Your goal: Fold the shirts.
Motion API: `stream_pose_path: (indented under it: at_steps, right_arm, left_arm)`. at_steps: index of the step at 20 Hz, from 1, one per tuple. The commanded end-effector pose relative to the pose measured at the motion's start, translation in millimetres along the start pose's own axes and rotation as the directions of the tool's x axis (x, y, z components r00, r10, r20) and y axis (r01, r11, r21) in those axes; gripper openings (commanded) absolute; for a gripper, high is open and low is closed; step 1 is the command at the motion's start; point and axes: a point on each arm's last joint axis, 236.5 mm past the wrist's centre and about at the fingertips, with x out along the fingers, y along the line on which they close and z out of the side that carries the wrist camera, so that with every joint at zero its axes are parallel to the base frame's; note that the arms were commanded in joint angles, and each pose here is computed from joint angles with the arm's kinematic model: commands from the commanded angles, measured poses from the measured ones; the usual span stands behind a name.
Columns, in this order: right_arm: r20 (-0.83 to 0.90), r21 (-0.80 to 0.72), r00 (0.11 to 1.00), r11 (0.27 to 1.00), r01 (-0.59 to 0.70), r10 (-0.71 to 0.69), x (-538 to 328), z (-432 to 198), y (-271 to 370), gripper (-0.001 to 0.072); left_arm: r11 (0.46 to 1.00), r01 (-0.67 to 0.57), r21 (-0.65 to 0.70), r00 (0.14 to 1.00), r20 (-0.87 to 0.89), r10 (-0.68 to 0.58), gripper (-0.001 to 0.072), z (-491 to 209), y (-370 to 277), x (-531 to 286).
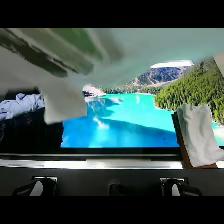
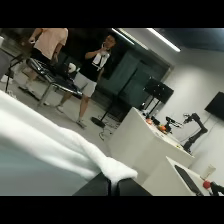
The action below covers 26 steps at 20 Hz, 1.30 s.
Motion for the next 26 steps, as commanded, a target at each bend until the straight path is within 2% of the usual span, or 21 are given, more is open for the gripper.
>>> stream_pose_path:
  at_steps: [1,4,6,7,9,11,12,13,14,16,17,19,21,23,24,26]
  right_arm:
    - [-0.124,0.01,0.992,1.0,0.002,-0.001,-20.7,-24.6,0.8,0.0057]
    - [-0.279,0.075,0.954,0.993,-0.092,0.109,-3.2,-66.5,24.6,0.0057]
    - [-0.458,0.132,0.854,0.969,-0.209,0.246,17.7,-120.5,54.9,0.0056]
    - [-0.564,0.174,0.757,0.943,-0.282,0.33,29.7,-158.0,75.2,0.0056]
    - [-0.714,0.323,0.485,0.851,-0.413,0.506,48.4,-239.1,127.5,0.0054]
    - [-0.72,0.518,0.199,0.706,-0.483,0.665,56.6,-316.3,195.1,0.0054]
    - [-0.698,0.594,0.102,0.653,-0.47,0.709,57.9,-350.9,225.9,0.0054]
    - [-0.691,0.63,0.041,0.629,-0.455,0.722,60.6,-387.5,255.6,0.0054]
    - [-0.689,0.639,0.023,0.622,-0.452,0.725,67.3,-416.3,282.9,0.0054]
    - [-0.695,0.613,0.054,0.629,-0.478,0.717,95.1,-456.0,331.4,0.0055]
    - [-0.692,0.589,0.11,0.647,-0.485,0.713,118.0,-466.6,351.1,0.0056]
    - [-0.674,0.544,0.289,0.721,-0.43,0.68,171.7,-474.6,368.3,0.0056]
    - [-0.632,0.543,0.471,0.785,-0.298,0.615,218.3,-471.0,358.9,0.0056]
    - [-0.596,0.559,0.592,0.81,-0.179,0.542,247.9,-468.7,339.4,0.0056]
    - [-0.589,0.562,0.62,0.814,-0.147,0.518,255.0,-470.9,331.6,0.0056]
    - [-0.596,0.551,0.612,0.819,-0.161,0.521,253.5,-474.0,333.9,0.0056]
  left_arm:
    - [0.998,-0.055,-0.015,0.996,-0.076,0.054,0.0023,-14.2,6.6,-10.8]
    - [0.997,-0.065,-0.034,0.981,-0.184,0.057,0.0023,-44.1,18.3,3.9]
    - [0.994,-0.084,-0.068,0.927,-0.37,0.053,0.0023,-98.5,37.5,24.2]
    - [0.991,-0.097,-0.088,0.87,-0.491,0.042,0.0023,-137.7,50.1,34.0]
    - [0.981,-0.133,-0.141,0.701,-0.713,-0.007,0.0022,-230.2,77.9,48.9]
    - [0.967,-0.161,-0.198,0.487,-0.868,-0.097,0.0023,-342.3,98.1,49.1]
    - [0.955,-0.188,-0.231,0.39,-0.909,-0.143,0.0022,-396.4,102.8,42.1]
    - [0.938,-0.234,-0.257,0.313,-0.933,-0.177,0.0022,-448.7,107.0,33.0]
    - [0.917,-0.293,-0.272,0.26,-0.945,-0.197,0.0023,-500.1,110.7,24.4]
    - [0.886,-0.374,-0.275,0.212,-0.955,-0.207,0.0023,-579.1,117.0,17.0]
    - [0.87,-0.402,-0.286,0.203,-0.954,-0.22,0.0023,-607.4,117.0,20.3]
    - [0.867,-0.383,-0.321,0.238,-0.94,-0.243,0.0023,-640.7,116.6,42.9]
    - [0.867,-0.372,-0.333,0.289,-0.928,-0.233,0.0023,-657.1,123.3,67.9]
    - [0.874,-0.37,-0.316,0.328,-0.924,-0.195,0.0024,-665.9,135.9,88.0]
    - [0.875,-0.371,-0.31,0.345,-0.921,-0.18,0.0024,-668.0,140.8,95.7]
    - [0.873,-0.375,-0.312,0.356,-0.918,-0.175,0.0023,-670.5,142.7,101.6]
